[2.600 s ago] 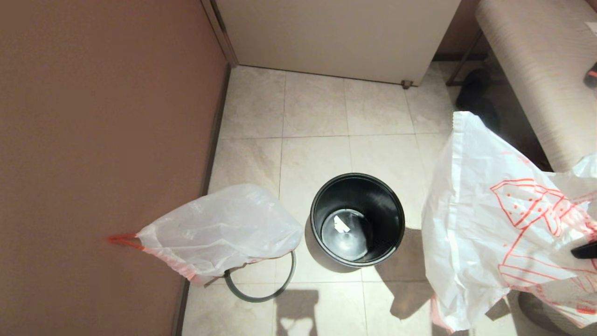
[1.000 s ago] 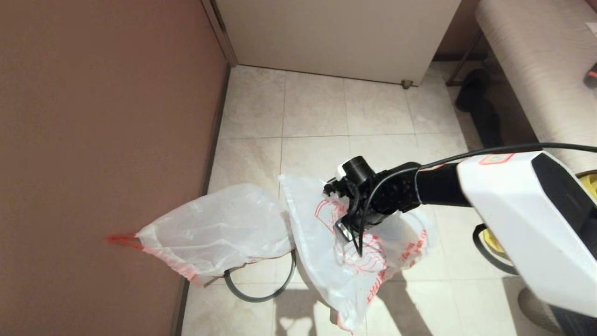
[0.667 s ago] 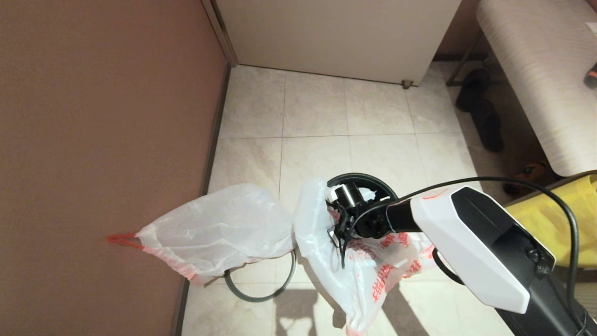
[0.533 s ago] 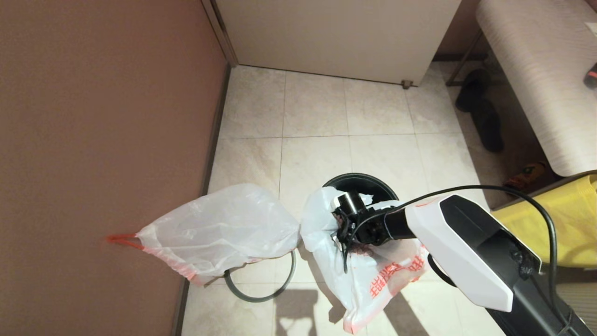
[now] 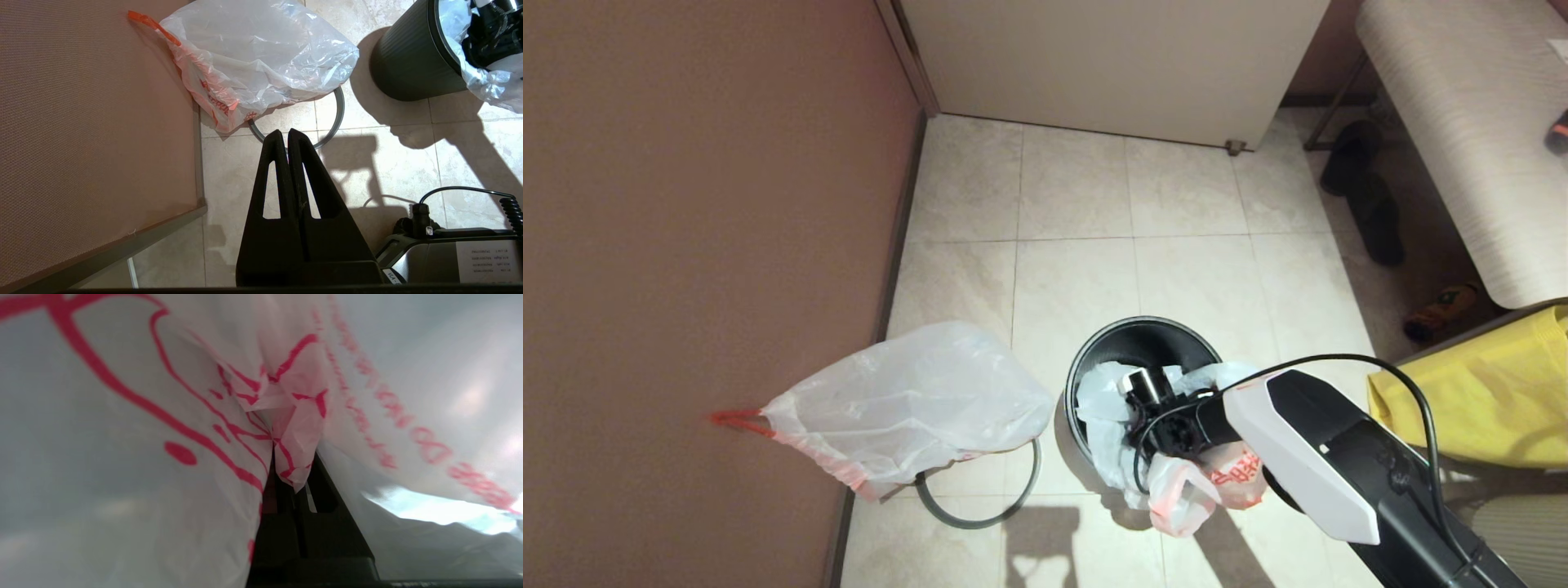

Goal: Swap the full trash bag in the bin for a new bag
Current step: Put the new garbage bag on the trash can

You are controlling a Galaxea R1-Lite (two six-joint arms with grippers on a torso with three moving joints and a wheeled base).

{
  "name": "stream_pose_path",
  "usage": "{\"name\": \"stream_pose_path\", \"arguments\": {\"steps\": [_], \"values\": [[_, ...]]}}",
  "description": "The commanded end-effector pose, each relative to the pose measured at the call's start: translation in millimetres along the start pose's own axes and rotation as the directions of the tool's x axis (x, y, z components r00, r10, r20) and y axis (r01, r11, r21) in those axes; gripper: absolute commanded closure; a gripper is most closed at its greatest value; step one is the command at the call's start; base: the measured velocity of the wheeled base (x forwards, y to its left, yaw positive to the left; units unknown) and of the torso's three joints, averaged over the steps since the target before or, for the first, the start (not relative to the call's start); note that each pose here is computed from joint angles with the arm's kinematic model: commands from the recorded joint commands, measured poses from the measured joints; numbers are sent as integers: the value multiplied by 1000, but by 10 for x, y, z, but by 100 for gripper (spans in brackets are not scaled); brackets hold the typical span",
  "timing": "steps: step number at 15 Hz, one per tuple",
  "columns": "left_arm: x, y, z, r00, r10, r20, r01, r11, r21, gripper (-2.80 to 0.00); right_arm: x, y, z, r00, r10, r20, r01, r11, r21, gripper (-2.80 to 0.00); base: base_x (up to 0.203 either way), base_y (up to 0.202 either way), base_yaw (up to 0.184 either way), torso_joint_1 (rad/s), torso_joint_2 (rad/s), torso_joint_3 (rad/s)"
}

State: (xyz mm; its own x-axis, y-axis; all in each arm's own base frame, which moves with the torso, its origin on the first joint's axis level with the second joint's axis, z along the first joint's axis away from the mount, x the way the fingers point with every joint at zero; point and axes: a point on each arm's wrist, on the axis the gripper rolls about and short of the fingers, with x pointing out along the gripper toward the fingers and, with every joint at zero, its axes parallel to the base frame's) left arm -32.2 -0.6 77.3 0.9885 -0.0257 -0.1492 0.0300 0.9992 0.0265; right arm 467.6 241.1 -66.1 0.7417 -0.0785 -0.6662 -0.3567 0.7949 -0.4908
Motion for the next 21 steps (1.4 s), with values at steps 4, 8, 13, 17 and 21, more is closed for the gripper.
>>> {"name": "stream_pose_path", "arguments": {"steps": [4,8,13,17,21], "values": [[0,0,-1,1000,0,-2,0,1000,0,0,-280,-135,213,1000,-14,24,13,999,36,0,0,0,0,0,0,0],[0,0,-1,1000,0,-2,0,1000,0,0,-1020,-251,487,997,71,2,-70,987,142,0,0,0,0,0,0,0],[0,0,-1,1000,0,-2,0,1000,0,0,-1066,-123,87,982,15,-187,6,994,109,-280,0,0,0,0,0,0],[0,0,-1,1000,0,-2,0,1000,0,0,-1332,-321,184,989,10,-148,18,981,192,-280,0,0,0,0,0,0],[0,0,-1,1000,0,-2,0,1000,0,0,-1584,-459,239,994,22,-109,4,972,234,-280,0,0,0,0,0,0]]}}
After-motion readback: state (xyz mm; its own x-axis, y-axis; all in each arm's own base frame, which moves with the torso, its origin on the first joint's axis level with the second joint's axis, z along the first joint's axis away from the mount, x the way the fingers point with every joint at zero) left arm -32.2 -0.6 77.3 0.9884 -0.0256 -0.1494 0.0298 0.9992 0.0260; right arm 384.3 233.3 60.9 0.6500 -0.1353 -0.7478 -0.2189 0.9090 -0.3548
